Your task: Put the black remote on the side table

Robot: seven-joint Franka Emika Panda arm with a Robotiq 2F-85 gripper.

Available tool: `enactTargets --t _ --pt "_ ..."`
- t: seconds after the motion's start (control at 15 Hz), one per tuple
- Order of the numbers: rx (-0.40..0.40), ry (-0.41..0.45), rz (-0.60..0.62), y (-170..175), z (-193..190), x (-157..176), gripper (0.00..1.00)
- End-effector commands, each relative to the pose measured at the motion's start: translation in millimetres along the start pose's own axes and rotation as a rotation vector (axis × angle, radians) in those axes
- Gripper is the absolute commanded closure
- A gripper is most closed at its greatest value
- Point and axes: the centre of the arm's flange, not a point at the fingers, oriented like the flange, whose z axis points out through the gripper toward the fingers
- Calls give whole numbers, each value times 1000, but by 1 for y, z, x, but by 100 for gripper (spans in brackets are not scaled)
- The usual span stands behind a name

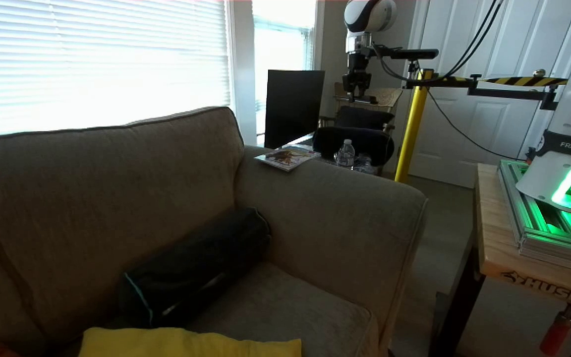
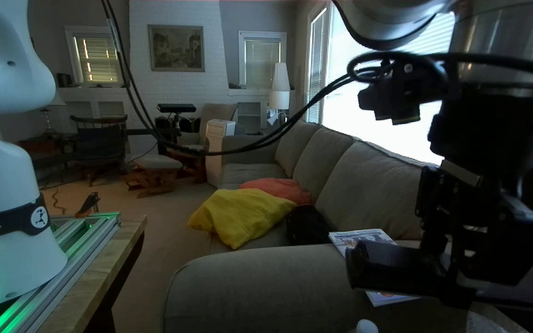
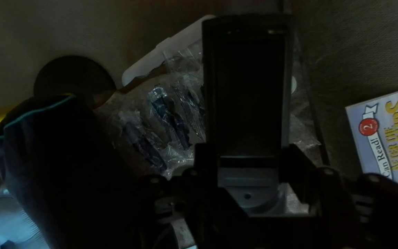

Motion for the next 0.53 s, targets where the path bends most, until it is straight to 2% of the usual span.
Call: enactTargets --t 0.0,0.2,0.47 --pt "-22 76 -14 -9 32 33 68" --pt "-38 127 -76 -15 60 55 68" --pt "-114 156 -211 -18 91 77 68"
